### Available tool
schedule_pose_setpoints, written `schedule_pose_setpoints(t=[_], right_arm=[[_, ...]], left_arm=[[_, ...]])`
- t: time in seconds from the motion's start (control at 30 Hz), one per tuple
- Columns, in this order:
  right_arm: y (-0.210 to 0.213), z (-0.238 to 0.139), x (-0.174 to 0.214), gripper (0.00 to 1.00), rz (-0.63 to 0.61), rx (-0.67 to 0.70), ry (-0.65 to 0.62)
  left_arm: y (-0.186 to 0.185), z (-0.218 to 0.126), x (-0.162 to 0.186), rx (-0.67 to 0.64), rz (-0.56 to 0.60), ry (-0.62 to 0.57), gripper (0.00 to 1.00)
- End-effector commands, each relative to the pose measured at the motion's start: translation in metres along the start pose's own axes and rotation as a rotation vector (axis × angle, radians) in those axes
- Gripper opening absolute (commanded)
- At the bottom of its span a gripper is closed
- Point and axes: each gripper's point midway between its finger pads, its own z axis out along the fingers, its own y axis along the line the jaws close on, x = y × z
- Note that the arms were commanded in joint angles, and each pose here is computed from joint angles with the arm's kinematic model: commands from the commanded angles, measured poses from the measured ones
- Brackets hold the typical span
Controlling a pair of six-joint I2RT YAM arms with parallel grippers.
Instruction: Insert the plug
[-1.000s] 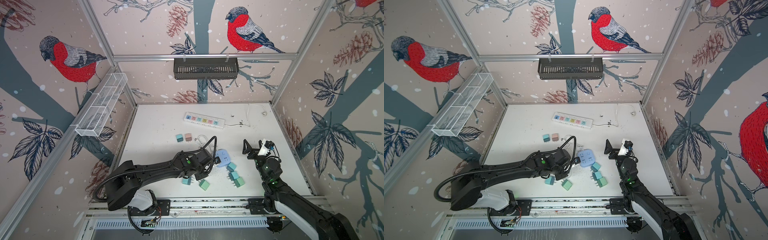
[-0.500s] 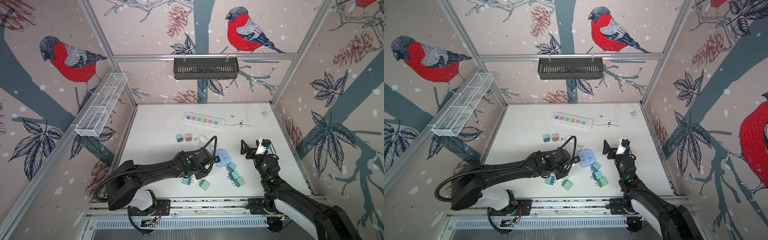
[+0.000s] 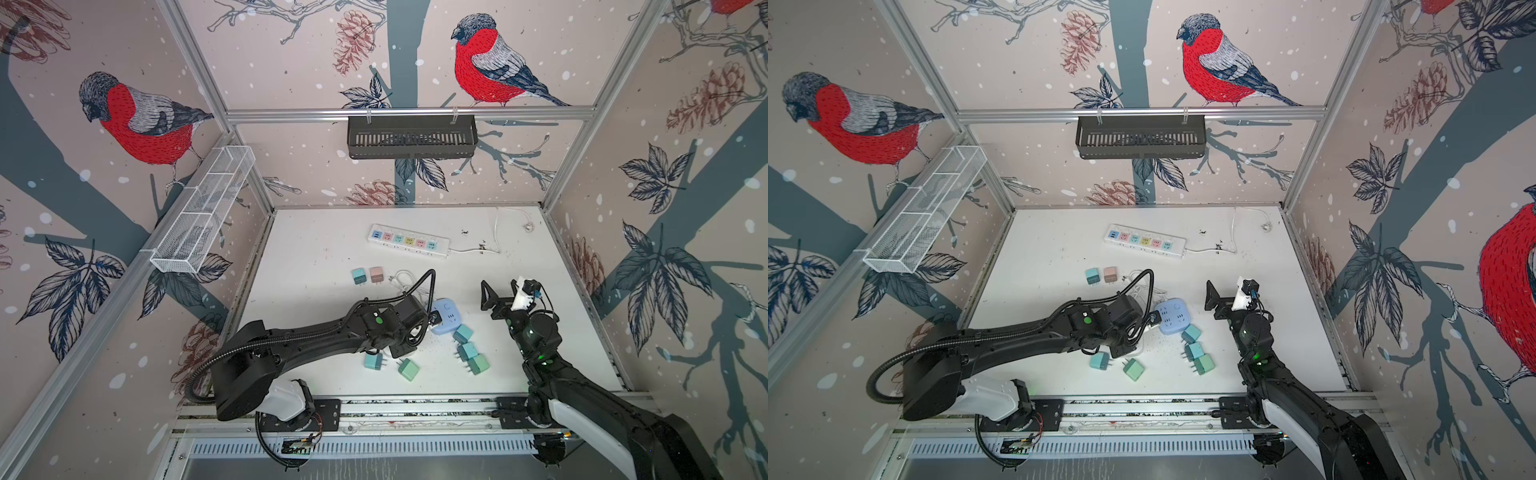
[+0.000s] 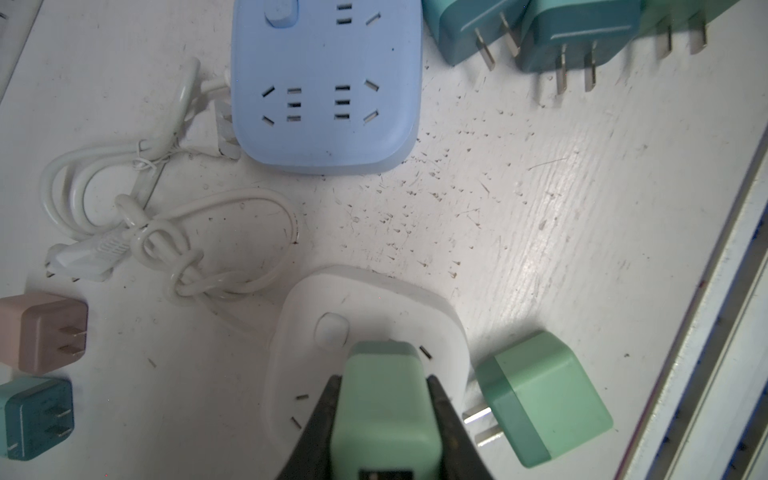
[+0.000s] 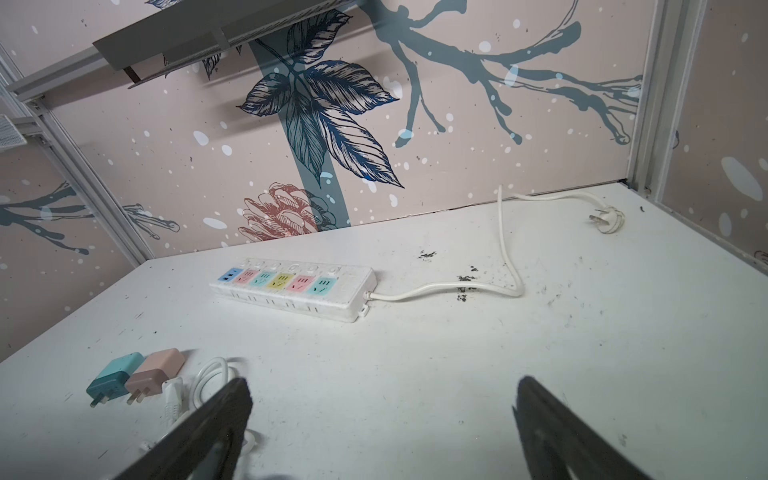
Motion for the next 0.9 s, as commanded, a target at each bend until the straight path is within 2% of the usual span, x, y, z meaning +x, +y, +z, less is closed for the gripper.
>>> schedule_pose_setpoints(t=[0.0, 0.23, 0.57, 0.7, 0.87], right_arm=[[0.004, -0.002, -0.010, 1.00, -0.001, -0.020, -0.043], [0.004, -0.007, -0.013, 1.00, 0.003, -0.027, -0.068], [-0.003, -0.007, -0.014, 1.00, 0.017, 0.014, -0.073], [-0.018, -0.004, -0.012, 1.00, 0.044, 0.104, -0.061], [-0.015, 0.001, -0.009, 1.00, 0.034, 0.090, -0.038]], left_arm=[[-0.005, -0.001, 0.003, 0.027, -0.013, 0.002, 0.00], [-0.006, 0.007, 0.011, 0.024, -0.006, 0.023, 0.00], [-0.007, 0.006, 0.006, 0.029, 0.001, -0.028, 0.00], [-0.007, 0.009, 0.008, 0.032, 0.001, -0.031, 0.00], [-0.007, 0.010, 0.010, 0.035, 0.004, -0.024, 0.00]])
